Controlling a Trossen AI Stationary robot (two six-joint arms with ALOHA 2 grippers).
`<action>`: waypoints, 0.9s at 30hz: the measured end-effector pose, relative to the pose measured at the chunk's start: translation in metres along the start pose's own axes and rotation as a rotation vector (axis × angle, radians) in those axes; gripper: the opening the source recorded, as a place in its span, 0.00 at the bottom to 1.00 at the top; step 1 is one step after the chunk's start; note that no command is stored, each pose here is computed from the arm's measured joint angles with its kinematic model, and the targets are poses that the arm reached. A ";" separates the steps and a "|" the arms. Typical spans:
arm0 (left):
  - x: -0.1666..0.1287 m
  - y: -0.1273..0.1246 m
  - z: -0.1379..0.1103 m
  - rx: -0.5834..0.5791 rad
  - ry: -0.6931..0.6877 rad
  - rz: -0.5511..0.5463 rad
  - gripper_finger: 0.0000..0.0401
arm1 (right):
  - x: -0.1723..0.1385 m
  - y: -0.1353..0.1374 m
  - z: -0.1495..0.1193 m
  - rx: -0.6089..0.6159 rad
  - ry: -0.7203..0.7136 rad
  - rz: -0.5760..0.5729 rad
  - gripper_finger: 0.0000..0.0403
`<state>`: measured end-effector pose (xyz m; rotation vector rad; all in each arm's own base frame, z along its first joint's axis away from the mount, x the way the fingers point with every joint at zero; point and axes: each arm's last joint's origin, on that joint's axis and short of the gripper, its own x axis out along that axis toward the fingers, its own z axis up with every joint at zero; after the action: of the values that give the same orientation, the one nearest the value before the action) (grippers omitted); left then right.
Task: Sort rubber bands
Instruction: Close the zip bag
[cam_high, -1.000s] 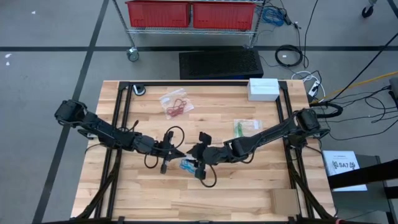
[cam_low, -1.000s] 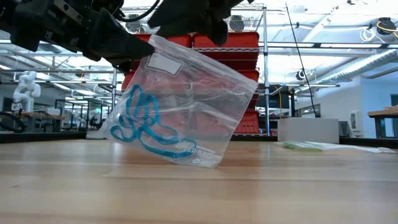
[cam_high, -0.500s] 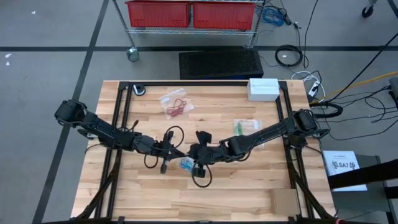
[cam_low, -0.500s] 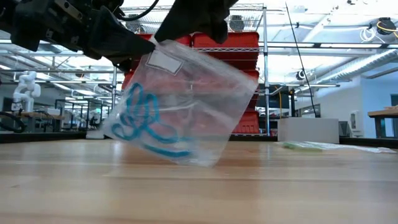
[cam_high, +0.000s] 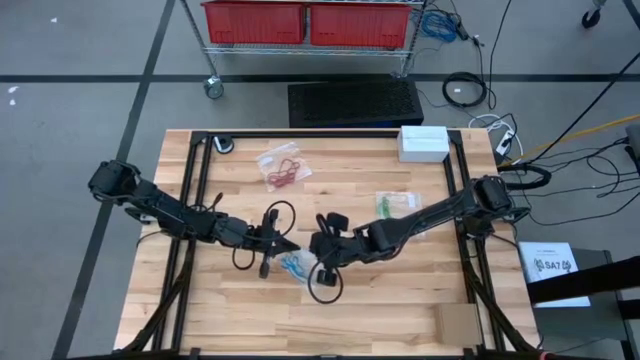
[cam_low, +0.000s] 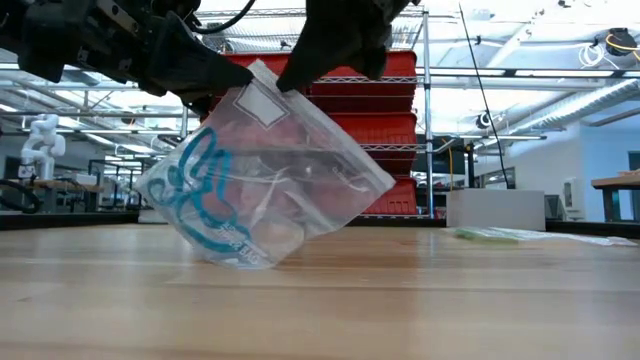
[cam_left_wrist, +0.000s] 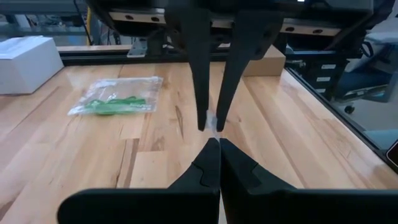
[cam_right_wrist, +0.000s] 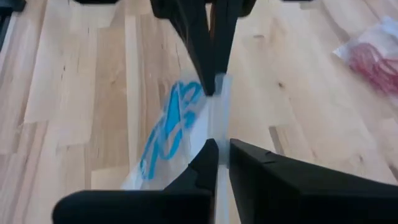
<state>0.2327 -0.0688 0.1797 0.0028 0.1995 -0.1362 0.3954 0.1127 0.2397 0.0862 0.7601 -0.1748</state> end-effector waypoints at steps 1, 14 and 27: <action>0.000 0.000 0.000 -0.001 -0.003 0.000 0.00 | -0.001 0.001 -0.001 -0.001 0.008 0.000 0.03; 0.000 0.000 0.002 -0.003 -0.018 -0.002 0.00 | -0.011 0.006 -0.024 0.025 0.210 -0.016 0.02; 0.000 0.000 0.002 -0.003 -0.018 0.000 0.00 | -0.017 0.003 -0.042 0.063 0.383 -0.073 0.02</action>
<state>0.2330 -0.0690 0.1815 -0.0014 0.1815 -0.1359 0.3555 0.1238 0.2218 0.1546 1.1406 -0.2554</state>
